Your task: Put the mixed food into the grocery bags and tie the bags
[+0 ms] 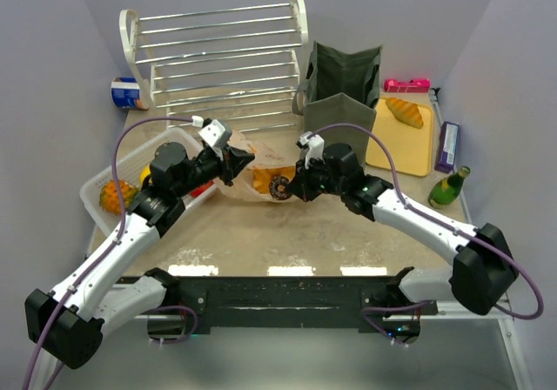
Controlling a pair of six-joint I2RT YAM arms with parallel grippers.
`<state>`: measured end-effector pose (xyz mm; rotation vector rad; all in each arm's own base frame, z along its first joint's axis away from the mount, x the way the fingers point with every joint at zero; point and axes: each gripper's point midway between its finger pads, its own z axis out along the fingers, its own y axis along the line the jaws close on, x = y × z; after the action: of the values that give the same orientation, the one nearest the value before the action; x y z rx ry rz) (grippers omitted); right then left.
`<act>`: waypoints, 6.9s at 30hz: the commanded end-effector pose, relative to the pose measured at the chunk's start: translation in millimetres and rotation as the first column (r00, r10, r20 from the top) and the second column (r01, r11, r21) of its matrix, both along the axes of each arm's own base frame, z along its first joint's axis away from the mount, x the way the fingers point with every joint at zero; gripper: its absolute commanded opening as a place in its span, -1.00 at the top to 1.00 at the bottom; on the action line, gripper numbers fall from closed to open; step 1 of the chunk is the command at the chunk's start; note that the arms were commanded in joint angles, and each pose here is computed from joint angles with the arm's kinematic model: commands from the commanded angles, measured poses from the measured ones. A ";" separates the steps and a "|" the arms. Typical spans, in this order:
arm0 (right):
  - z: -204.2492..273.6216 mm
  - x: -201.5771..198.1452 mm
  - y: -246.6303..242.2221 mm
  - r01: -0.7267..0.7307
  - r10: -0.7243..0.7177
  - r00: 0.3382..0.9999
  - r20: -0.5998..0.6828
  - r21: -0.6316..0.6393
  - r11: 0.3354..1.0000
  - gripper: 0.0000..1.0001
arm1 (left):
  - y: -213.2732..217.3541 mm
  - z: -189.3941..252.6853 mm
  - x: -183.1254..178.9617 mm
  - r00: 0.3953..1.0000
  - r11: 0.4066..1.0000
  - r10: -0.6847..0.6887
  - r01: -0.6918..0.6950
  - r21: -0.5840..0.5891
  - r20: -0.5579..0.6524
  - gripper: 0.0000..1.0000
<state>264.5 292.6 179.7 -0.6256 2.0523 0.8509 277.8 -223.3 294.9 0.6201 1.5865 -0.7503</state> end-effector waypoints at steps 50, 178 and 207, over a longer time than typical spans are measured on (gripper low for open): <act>164.3 68.0 -166.8 0.654 -0.614 0.683 0.396 0.043 0.755 -0.49 | 8.0 13.7 4.8 0.996 0.999 0.040 -0.040 0.001 0.086 1.00; 39.1 26.7 38.8 0.227 -0.226 0.974 -0.027 0.135 0.964 -0.71 | 19.0 0.3 19.8 0.990 0.990 0.134 -0.136 0.048 0.047 1.00; 27.5 55.3 -56.7 0.427 -0.432 0.888 0.158 0.064 0.902 0.91 | 23.2 5.2 25.5 0.984 0.984 0.172 -0.174 0.041 0.045 1.00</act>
<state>302.8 226.4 146.3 -0.1678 2.0900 0.5124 298.8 -201.9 280.6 0.5436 1.6463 -0.5791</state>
